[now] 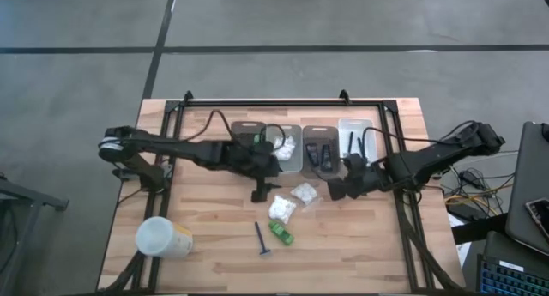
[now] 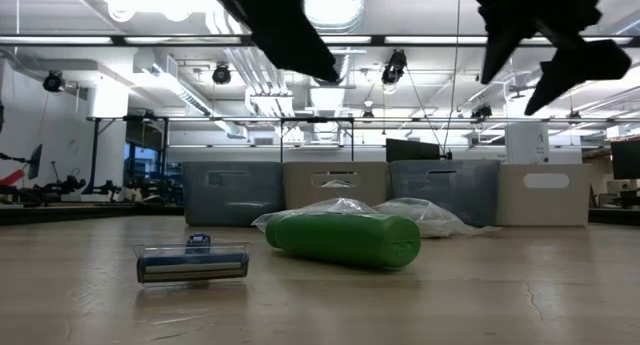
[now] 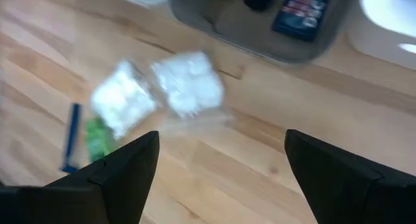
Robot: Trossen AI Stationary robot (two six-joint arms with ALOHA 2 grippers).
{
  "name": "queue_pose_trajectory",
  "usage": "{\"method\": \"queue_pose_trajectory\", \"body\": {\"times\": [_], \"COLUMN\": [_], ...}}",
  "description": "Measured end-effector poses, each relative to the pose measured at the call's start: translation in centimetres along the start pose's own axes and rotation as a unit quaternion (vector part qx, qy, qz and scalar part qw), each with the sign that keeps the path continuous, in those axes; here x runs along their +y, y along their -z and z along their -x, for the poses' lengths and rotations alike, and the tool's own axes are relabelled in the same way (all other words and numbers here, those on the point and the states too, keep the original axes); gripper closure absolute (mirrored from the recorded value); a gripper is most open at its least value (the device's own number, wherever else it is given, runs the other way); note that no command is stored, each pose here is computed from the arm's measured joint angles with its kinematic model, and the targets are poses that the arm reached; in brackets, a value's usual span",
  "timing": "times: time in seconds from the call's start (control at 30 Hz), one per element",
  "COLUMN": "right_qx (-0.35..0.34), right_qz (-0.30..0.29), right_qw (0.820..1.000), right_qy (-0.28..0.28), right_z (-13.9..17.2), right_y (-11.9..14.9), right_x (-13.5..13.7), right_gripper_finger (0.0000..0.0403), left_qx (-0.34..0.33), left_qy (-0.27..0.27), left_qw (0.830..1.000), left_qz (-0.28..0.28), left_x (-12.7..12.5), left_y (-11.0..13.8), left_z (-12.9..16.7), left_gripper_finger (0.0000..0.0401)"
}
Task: Pick & Place Travel size toiletries
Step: Put the left white cotton pack into the gray bin
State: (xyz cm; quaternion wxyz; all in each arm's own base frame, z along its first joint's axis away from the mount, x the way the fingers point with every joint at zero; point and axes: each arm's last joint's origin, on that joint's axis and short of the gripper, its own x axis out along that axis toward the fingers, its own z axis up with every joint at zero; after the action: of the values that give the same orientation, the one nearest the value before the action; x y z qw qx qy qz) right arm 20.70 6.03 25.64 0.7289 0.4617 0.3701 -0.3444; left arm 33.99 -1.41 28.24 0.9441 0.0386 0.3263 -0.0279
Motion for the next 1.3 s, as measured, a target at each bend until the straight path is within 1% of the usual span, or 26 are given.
{"method": "queue_pose_trajectory", "body": {"times": [0.07, 0.2, 0.27, 0.33, 0.4, 0.53, 0.6, 0.67, 0.77, 0.9, 0.97, 1.0, 1.03, 1.07, 1.1, 1.13, 1.2, 1.3], "right_qx": [0.004, 0.007, -0.008, -0.033, -0.047, -0.049, -0.048, -0.048, -0.046, -0.045, -0.045, -0.045, -0.045, -0.045, -0.045, -0.045, -0.043, -0.041], "right_qz": [0.014, 0.042, 0.046, 0.044, 0.059, 0.102, 0.116, 0.125, 0.137, 0.155, 0.161, 0.162, 0.162, 0.162, 0.162, 0.162, 0.162, 0.168], "right_qw": [1.0, 0.998, 0.997, 0.996, 0.995, 0.993, 0.991, 0.991, 0.989, 0.986, 0.985, 0.985, 0.985, 0.985, 0.985, 0.985, 0.985, 0.985], "right_qy": [0.014, 0.049, 0.068, 0.072, 0.066, 0.043, 0.036, 0.029, 0.028, 0.028, 0.028, 0.028, 0.028, 0.028, 0.028, 0.028, 0.028, 0.028], "right_z": [0.1, 0.4, 0.5, 0.7, 1.0, 1.6, 1.8, 1.9, 1.9, 1.9, 1.9, 1.9, 1.9, 1.9, 1.9, 1.9, 1.9, 1.9], "right_y": [0.3, 0.5, 0.5, 0.3, 0.1, -0.1, -0.1, -0.1, 0.0, 0.0, 0.0, 0.0, 0.0, 0.0, 0.0, 0.0, 0.0, 0.0], "right_x": [-0.3, -1.1, -1.6, -1.7, -1.8, -1.7, -1.7, -1.7, -1.7, -1.6, -1.6, -1.6, -1.6, -1.6, -1.6, -1.6, -1.6, -1.6], "right_gripper_finger": [0.0071, 0.0057, 0.0051, 0.0046, 0.0043, 0.0045, 0.0051, 0.0057, 0.0068, 0.0082, 0.0088, 0.0091, 0.0094, 0.0098, 0.0101, 0.0104, 0.0109, 0.0117], "left_qx": [-0.002, 0.006, 0.02, 0.036, 0.053, 0.068, 0.087, 0.099, 0.109, 0.114, 0.124, 0.132, 0.141, 0.153, 0.161, 0.163, 0.161, 0.163], "left_qy": [-0.023, -0.068, -0.082, -0.081, -0.074, -0.06, -0.055, -0.055, -0.063, -0.075, -0.081, -0.08, -0.08, -0.079, -0.078, -0.075, -0.07, -0.073], "left_qw": [1.0, 0.998, 0.996, 0.996, 0.996, 0.996, 0.995, 0.993, 0.989, 0.981, 0.967, 0.954, 0.937, 0.917, 0.897, 0.881, 0.86, 0.84], "left_qz": [-0.015, -0.013, -0.016, -0.021, -0.019, -0.006, -0.001, 0.022, 0.075, 0.137, 0.209, 0.259, 0.309, 0.36, 0.403, 0.437, 0.48, 0.512], "left_x": [-0.7, -1.3, -1.6, -2.2, -2.9, -4.8, -5.5, -5.8, -5.7, -4.7, -3.8, -3.2, -2.6, -2.2, -1.9, -1.7, -1.9, -2.3], "left_y": [0.0, 0.2, 0.5, 1.1, 1.8, 2.5, 3.1, 3.4, 3.6, 3.7, 4.0, 4.1, 4.3, 4.6, 4.8, 4.8, 4.7, 4.8], "left_z": [-0.9, -3.1, -4.4, -5.6, -6.7, -7.6, -7.8, -7.8, -7.5, -7.6, -7.6, -7.6, -7.6, -7.6, -7.5, -7.6, -7.6, -7.7], "left_gripper_finger": [0.0156, 0.0156, 0.0156, 0.0156, 0.0156, 0.0156, 0.0156, 0.0156, 0.0156, 0.0156, 0.0156, 0.0156, 0.0156, 0.0156, 0.0156, 0.0156, 0.0156, 0.0156]}}
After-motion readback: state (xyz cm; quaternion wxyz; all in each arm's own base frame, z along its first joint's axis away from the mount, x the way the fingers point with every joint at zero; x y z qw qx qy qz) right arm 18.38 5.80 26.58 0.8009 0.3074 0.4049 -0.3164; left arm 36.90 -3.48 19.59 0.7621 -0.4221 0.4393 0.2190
